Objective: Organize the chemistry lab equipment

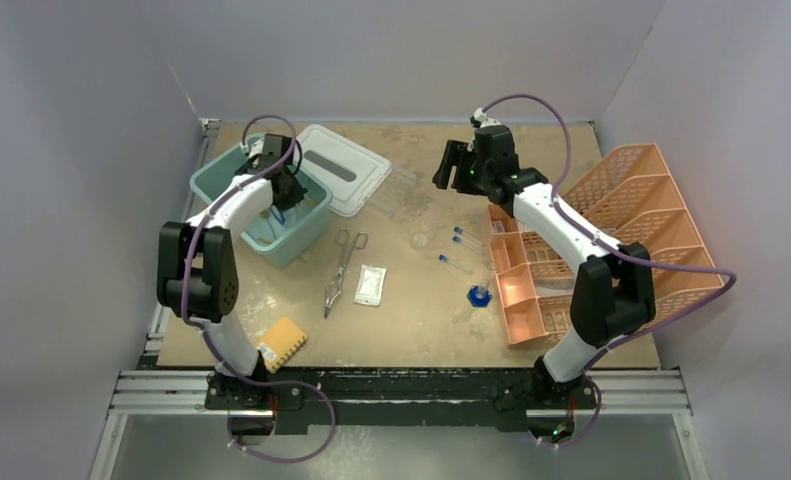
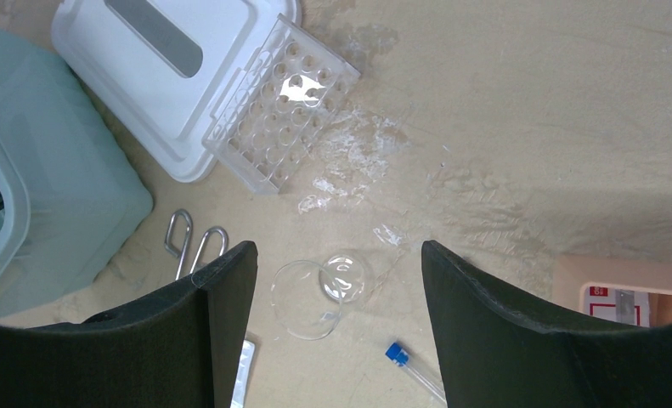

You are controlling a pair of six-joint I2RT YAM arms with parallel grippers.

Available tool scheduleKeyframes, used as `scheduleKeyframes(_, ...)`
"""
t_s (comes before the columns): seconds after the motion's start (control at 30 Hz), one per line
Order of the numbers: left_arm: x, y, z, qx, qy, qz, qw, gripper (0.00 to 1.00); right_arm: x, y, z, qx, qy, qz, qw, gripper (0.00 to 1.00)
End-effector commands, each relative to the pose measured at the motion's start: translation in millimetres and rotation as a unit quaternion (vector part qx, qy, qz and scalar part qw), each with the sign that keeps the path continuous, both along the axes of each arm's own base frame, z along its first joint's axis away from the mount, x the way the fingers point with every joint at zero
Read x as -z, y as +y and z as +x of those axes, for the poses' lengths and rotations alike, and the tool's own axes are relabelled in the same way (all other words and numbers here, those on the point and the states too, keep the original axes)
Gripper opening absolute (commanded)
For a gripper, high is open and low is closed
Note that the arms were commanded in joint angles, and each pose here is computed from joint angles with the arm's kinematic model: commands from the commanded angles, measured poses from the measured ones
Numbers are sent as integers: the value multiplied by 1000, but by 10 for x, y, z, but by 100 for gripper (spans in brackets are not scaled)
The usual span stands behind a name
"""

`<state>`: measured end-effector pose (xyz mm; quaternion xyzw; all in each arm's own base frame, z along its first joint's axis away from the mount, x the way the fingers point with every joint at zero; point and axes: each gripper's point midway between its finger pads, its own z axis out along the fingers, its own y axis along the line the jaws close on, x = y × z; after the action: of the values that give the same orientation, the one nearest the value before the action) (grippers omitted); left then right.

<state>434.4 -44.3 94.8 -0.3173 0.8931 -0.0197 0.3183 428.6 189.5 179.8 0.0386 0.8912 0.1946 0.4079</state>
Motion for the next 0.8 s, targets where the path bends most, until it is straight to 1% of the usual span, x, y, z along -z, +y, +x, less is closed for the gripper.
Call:
scheduleKeyframes(0.0,25,-101,195,-14,-33,-7,999,0,-267,-31,125,4,-42,-5,999,72)
scheduleKeyframes(0.07,90,-115,204,-15,-28,-10,999,1,-267,-41,115,4,-43,-5,999,73)
scheduleKeyframes(0.23,48,-97,226,-17,-32,-6,999,21,-271,-47,88,4,-44,-5,999,73)
scheduleKeyframes(0.33,-76,-85,244,-11,-36,1,999,30,-280,-50,69,4,-45,-3,999,73)
scheduleKeyframes(0.53,-450,-89,219,7,-55,6,998,39,-283,-47,40,3,-44,2,999,73)
scheduleKeyframes(0.63,-669,-158,188,30,-71,3,997,41,-295,-46,19,3,-46,5,999,73)
scheduleKeyframes(0.77,-1001,-239,107,59,-91,16,994,42,-320,-54,-10,4,-47,9,999,73)
